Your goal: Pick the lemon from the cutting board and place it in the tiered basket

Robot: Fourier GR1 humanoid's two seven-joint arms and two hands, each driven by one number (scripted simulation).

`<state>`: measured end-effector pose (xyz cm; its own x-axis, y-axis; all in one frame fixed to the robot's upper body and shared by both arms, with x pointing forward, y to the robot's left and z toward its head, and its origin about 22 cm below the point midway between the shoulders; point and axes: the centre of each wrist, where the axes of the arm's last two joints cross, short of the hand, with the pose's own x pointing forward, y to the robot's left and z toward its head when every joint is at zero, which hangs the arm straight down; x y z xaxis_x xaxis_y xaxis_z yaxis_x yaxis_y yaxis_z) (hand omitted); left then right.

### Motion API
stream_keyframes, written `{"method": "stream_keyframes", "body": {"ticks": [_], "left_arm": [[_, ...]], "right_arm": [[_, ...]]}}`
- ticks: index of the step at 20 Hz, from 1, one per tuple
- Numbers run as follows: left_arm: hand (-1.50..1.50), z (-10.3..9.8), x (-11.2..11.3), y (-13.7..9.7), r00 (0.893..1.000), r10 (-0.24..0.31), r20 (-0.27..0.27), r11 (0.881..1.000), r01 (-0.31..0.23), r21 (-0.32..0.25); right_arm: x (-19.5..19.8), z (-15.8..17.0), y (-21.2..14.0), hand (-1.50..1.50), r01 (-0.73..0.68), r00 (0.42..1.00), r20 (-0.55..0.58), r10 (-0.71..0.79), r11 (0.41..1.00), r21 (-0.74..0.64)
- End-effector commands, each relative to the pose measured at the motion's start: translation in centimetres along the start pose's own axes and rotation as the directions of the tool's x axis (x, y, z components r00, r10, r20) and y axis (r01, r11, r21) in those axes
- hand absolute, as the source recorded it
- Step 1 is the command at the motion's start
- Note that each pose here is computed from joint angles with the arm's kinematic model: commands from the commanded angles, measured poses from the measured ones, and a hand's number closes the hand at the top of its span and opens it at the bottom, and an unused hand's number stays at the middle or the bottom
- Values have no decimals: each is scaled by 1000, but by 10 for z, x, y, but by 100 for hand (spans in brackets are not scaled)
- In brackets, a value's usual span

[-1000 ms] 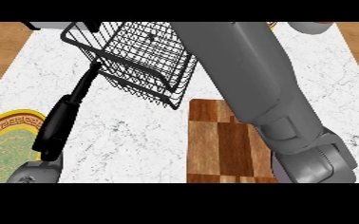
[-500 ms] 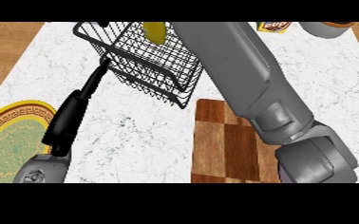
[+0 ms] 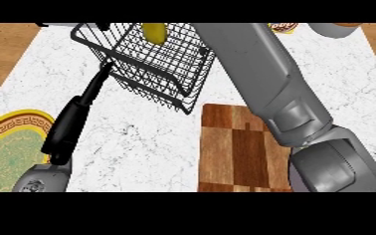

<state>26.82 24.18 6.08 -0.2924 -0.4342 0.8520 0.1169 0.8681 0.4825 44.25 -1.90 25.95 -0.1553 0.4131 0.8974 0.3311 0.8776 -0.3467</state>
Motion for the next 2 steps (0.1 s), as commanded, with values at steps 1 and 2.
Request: {"method": "stream_keyframes", "body": {"ticks": [1,2], "left_arm": [[0,6,-9,6,999,-22,-39,999,23,36],[0,9,-11,1,998,11,-57,999,-9,32]], "right_arm": [[-10,-18,-20,-150,9,1000,-24,-13,984,-179],[6,-34,-45,-150,31,997,-57,-43,979,-203]]}}
